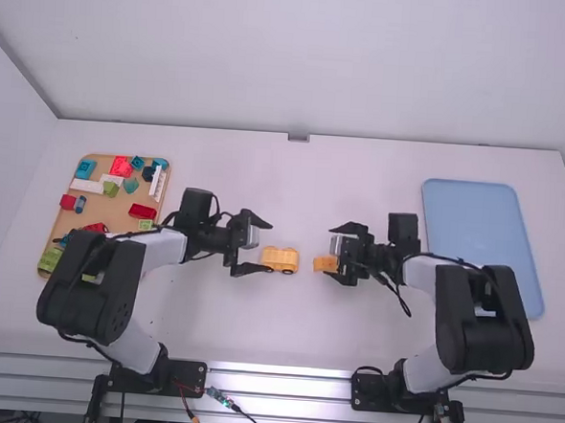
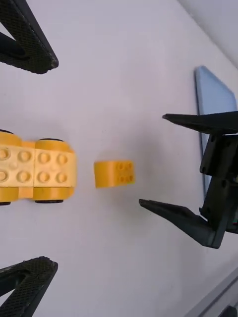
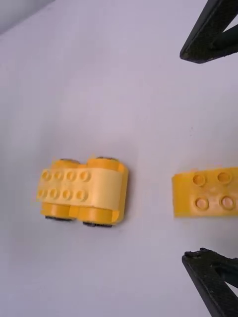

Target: Assemble lego blocks to make yellow taxi

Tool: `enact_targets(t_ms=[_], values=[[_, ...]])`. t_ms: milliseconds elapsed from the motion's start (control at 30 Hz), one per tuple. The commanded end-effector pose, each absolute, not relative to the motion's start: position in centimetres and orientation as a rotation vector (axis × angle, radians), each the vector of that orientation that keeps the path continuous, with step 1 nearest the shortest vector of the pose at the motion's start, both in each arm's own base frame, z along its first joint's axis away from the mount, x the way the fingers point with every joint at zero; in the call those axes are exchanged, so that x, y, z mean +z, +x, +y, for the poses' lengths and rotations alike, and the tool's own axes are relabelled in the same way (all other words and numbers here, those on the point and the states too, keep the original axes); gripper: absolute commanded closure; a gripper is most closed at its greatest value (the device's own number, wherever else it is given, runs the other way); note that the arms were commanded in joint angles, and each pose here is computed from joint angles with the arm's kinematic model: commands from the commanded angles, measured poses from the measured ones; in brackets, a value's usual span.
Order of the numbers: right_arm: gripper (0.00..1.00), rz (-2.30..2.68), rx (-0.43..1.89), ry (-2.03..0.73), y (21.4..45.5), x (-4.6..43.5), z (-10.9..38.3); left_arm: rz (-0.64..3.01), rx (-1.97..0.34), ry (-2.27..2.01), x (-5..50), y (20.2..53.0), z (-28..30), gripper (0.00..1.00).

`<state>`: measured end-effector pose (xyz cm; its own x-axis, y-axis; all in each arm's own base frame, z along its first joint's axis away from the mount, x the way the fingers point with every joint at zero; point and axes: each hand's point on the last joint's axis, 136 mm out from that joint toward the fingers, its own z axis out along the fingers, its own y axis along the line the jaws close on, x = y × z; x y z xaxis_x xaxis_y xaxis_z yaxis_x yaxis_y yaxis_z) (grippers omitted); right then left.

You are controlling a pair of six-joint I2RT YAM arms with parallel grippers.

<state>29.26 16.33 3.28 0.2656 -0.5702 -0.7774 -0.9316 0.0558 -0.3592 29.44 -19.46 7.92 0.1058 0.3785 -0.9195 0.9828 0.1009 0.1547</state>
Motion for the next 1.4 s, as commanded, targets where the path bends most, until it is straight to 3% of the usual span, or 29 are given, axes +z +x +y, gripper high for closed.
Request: enact_targets(t_ms=[0, 267, 467, 800, 933, 1367], values=[[0.02, 1.485, 0.588, -1.586, 28.2, 1.9, 16.6, 1.393, -0.843, 1.448, 8.3, 29.7, -20.1, 0.01], [0.04, 1.558, 0.678, -1.567, 28.9, 1.1, 16.1, 1.387, -0.848, 1.454, 7.2, 30.0, -20.4, 0.01], [0.05, 1.458, 0.727, -1.63, 28.0, 0.5, 16.6, 1.369, -0.828, 1.455, 6.8, 30.1, -20.3, 0.01], [0.1, 1.414, 0.886, -1.528, 29.1, 0.6, 17.2, 1.391, -0.848, 1.435, 7.0, 30.2, -20.4, 0.01], [0.14, 1.408, 0.879, -1.598, 28.7, 0.4, 16.9, 1.393, -0.845, 1.434, 7.0, 30.3, -20.4, 0.01], [0.14, 1.509, 0.859, -1.543, 29.5, -1.9, 17.3, 1.39, -0.842, 1.431, 7.0, 30.3, -20.3, 0.01]])
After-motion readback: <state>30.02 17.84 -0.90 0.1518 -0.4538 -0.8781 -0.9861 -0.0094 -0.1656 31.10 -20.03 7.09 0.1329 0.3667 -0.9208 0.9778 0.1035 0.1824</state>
